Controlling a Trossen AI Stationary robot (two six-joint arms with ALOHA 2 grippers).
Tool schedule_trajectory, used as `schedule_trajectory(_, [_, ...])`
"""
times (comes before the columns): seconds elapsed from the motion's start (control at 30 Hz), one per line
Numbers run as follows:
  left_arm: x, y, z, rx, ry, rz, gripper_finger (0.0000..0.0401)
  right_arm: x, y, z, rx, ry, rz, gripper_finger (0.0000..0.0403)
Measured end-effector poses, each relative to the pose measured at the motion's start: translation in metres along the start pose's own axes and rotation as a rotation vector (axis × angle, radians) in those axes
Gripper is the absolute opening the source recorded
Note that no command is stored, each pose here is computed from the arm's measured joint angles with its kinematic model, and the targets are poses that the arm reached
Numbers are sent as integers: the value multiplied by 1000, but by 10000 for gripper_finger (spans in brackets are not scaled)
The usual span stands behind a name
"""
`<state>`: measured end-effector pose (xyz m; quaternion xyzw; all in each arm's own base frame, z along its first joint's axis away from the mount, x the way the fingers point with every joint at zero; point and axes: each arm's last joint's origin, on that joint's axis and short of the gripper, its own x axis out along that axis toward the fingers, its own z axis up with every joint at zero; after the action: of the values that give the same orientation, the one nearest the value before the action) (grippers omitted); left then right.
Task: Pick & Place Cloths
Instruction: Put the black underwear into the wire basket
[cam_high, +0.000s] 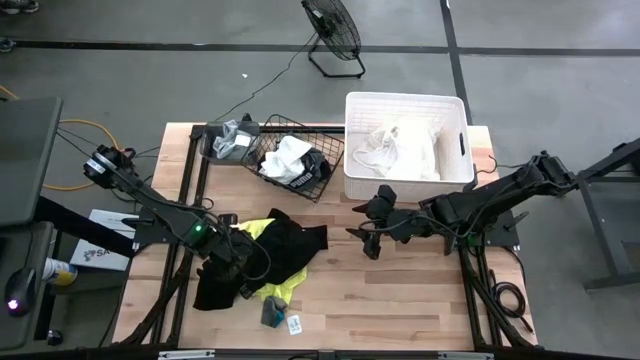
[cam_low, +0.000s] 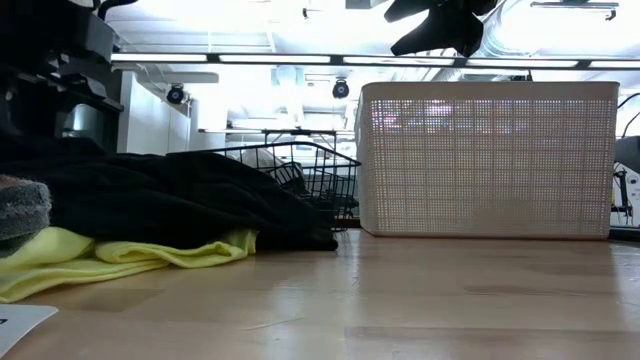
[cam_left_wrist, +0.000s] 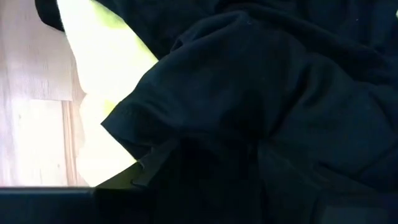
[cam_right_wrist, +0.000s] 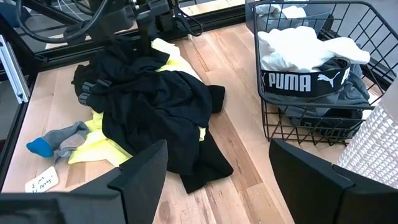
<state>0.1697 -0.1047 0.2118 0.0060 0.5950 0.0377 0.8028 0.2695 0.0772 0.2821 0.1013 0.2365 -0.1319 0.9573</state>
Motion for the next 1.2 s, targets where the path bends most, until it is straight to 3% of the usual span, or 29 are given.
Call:
schedule_trajectory(0.1, [0,0,0,0,0,0,162,0,0,0,0,0,0,275])
schedule_trajectory(0.27, [0,-1,0,4,12,-21,41,0,0,0,1,-1,0,275])
schedule_trajectory(0.33, [0,-1,0,6,16,-28,14,0,0,0,1,-1,0,275])
schedule_trajectory(0.6, [-29,-5,19,-1,-79,-43,3,0,0,0,1,-1,1,275])
schedule_trajectory(0.97, [-125,6,51,-38,-307,82,1,0,0,0,2,-2,1,275])
schedule_trajectory(1.2, [-186,21,60,4,-485,154,1,0,0,0,2,-2,1,275])
